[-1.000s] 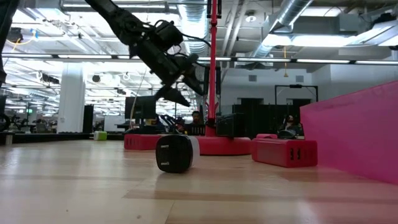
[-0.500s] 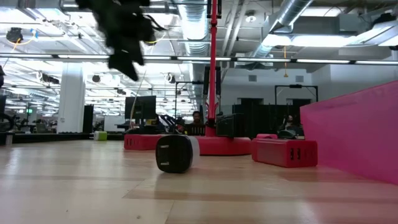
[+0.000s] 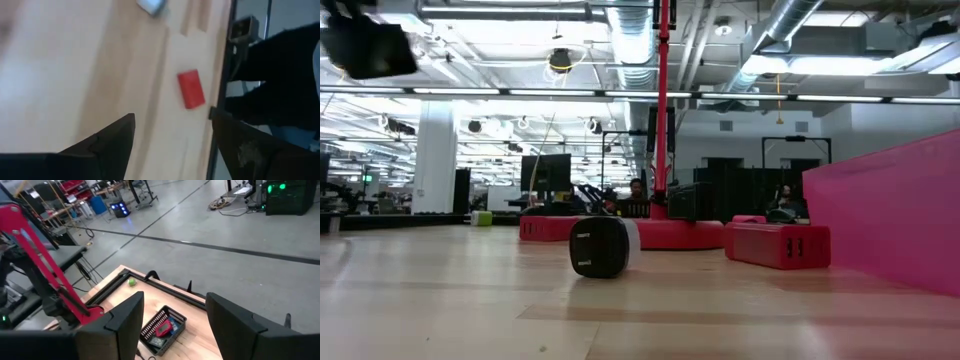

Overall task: Pick & Place Office items
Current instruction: Put the red digital timer into the black bin

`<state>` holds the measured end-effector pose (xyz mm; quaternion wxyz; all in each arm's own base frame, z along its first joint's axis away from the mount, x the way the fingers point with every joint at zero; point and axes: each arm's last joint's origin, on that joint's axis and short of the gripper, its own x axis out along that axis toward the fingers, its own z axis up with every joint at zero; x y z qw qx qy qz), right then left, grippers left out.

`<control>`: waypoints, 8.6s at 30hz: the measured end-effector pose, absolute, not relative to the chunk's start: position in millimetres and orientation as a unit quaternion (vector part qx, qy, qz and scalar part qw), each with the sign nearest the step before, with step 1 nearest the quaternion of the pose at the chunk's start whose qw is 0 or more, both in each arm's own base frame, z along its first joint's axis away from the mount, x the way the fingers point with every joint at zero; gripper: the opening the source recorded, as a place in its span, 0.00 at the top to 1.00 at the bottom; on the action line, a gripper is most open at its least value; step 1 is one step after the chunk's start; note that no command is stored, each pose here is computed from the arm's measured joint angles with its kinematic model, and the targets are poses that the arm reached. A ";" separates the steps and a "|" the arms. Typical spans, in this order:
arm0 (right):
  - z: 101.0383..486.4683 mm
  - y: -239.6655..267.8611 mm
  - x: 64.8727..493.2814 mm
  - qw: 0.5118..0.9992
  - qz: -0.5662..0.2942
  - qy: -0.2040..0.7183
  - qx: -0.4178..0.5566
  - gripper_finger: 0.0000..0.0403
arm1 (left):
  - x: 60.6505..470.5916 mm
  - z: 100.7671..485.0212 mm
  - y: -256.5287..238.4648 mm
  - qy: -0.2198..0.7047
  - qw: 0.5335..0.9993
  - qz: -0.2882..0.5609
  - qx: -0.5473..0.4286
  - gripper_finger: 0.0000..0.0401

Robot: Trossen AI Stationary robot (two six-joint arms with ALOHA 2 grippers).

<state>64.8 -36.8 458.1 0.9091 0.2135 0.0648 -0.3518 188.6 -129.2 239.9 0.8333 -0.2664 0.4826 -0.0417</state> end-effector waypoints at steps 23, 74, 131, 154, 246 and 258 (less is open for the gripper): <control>461.2 -21.4 36.8 0.923 -0.314 0.026 0.223 0.49 | 249.2 184.0 -244.2 0.555 0.794 -0.002 -0.249 0.35; 457.1 2.1 -25.6 0.932 -0.292 -0.049 0.211 0.49 | 295.3 121.5 -237.9 0.602 0.721 0.115 -0.324 0.56; 456.0 1.9 -25.8 0.928 -0.297 -0.048 0.220 0.49 | 245.7 173.2 -101.1 0.505 0.711 0.250 -0.421 0.38; 456.0 1.7 -26.0 0.927 -0.300 -0.048 0.220 0.49 | 270.1 135.9 -90.8 0.497 0.699 0.295 -0.421 0.57; 450.2 -0.7 -27.8 0.900 -0.354 -0.043 0.252 0.49 | 241.4 134.5 -76.1 0.445 0.802 -0.263 0.300 0.44; 449.3 -1.3 -28.4 0.893 -0.367 -0.045 0.256 0.49 | 245.2 130.4 -77.8 0.442 0.804 -0.248 0.311 0.56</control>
